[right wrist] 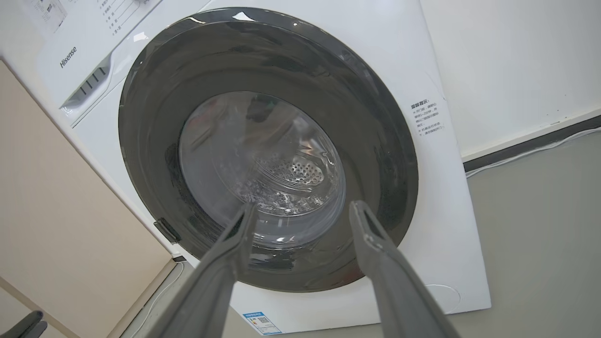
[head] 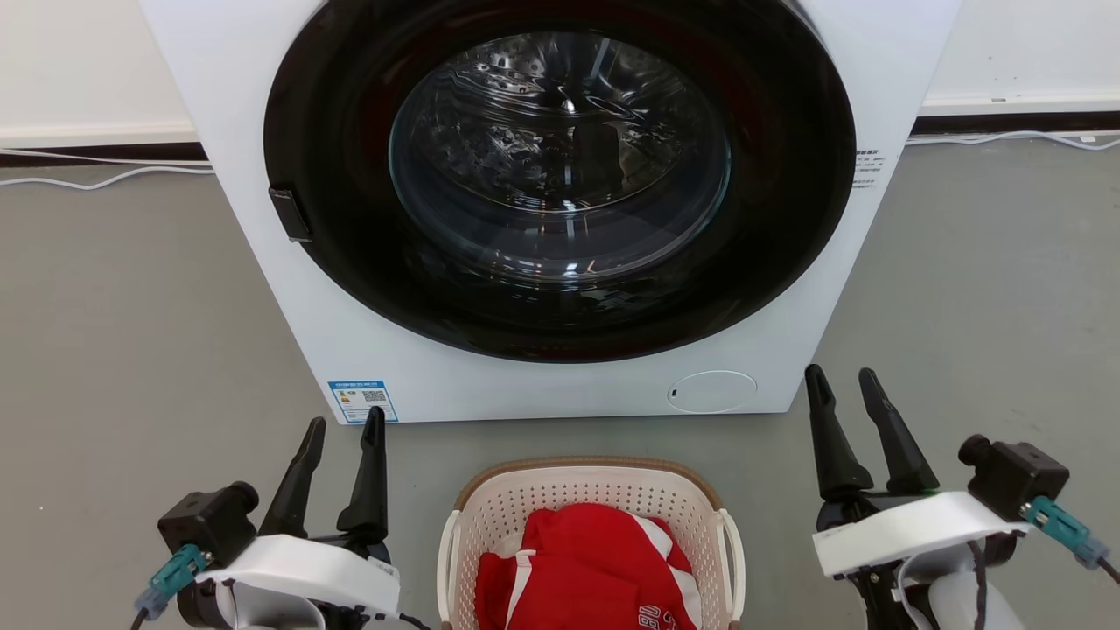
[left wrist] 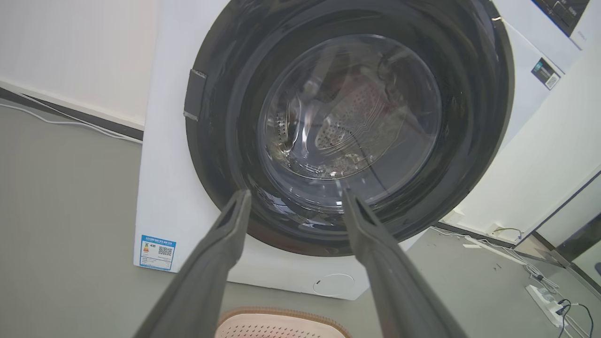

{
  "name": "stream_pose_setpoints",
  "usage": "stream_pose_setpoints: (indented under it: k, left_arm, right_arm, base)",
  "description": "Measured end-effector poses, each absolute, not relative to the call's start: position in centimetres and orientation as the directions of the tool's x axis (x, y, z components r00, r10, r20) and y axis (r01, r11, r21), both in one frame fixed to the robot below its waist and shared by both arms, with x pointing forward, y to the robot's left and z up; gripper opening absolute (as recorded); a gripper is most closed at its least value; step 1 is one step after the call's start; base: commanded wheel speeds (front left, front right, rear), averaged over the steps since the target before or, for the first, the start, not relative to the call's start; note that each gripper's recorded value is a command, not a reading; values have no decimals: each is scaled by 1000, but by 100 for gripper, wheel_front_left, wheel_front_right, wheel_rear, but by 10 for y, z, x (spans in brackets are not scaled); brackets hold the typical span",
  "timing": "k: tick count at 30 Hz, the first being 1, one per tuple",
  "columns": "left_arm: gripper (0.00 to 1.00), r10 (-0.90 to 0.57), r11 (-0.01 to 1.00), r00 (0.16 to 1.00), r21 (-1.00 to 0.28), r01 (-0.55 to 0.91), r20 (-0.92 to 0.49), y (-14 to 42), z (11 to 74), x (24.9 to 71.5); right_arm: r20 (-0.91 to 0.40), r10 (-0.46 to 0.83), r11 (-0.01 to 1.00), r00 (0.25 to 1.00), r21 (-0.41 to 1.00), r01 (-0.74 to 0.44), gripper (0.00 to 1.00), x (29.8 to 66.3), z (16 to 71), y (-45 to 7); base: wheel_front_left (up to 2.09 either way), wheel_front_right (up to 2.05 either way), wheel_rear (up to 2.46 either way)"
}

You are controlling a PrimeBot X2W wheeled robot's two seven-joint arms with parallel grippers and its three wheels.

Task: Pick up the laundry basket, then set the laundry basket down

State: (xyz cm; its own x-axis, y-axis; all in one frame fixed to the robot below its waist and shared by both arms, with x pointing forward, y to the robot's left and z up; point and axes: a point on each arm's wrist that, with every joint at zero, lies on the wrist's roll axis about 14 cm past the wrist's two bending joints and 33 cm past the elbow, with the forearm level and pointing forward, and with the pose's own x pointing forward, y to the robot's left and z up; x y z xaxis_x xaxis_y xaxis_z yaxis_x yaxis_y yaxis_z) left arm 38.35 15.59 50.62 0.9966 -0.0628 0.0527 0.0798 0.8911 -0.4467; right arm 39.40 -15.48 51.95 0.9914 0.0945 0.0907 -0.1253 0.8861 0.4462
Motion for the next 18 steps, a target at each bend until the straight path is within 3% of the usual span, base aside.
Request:
stream_pose_setpoints:
  k: [18]
  left_arm:
    - [100, -117, 954, 986, -263, 145, 119, 143, 519, 386]
  right_arm:
    - [136, 142, 952, 981, 253, -173, 100, 394, 527, -145]
  base:
    - [0, 0, 0]
